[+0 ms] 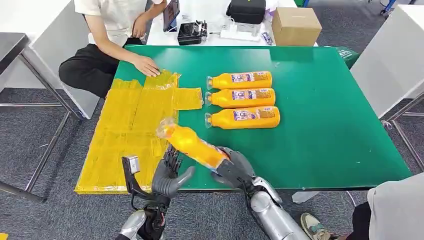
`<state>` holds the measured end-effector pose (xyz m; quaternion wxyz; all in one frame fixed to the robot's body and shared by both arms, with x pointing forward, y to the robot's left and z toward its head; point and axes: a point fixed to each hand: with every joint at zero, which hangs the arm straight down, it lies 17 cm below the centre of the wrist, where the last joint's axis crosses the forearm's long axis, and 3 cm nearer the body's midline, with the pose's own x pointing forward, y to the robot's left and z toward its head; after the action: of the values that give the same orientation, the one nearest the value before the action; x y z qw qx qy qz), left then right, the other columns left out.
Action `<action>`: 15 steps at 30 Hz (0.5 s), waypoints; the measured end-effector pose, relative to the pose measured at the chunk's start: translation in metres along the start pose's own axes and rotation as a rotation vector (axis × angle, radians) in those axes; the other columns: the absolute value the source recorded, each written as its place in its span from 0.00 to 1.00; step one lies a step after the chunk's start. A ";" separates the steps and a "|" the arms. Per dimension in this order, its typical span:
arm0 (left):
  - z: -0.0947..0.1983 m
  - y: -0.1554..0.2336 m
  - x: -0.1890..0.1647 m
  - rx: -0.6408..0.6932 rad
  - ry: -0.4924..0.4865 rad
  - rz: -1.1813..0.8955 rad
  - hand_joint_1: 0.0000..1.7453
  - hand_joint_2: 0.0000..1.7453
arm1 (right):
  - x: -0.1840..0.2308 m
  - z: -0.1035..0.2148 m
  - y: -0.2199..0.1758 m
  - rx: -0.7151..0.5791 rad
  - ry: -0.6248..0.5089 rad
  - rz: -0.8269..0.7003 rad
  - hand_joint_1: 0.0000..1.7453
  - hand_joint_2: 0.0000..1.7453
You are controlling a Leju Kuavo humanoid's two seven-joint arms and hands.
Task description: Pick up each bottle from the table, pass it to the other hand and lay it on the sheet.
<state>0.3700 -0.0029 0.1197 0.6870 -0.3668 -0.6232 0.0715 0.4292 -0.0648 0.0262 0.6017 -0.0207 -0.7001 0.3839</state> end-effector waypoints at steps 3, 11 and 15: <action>0.000 0.001 0.000 -0.002 0.001 -0.004 0.00 1.00 | 0.000 -0.002 0.004 0.013 0.001 0.005 1.00 1.00; 0.001 0.002 0.000 -0.001 0.001 -0.007 0.00 1.00 | -0.003 -0.001 0.009 0.027 0.010 0.006 1.00 1.00; 0.001 -0.002 0.000 -0.023 0.003 -0.004 0.00 1.00 | -0.001 -0.002 0.014 0.046 0.010 -0.003 1.00 1.00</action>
<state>0.3679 -0.0043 0.1207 0.6839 -0.3734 -0.6237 0.0625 0.4255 -0.0543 0.0171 0.6060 -0.0077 -0.6882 0.3989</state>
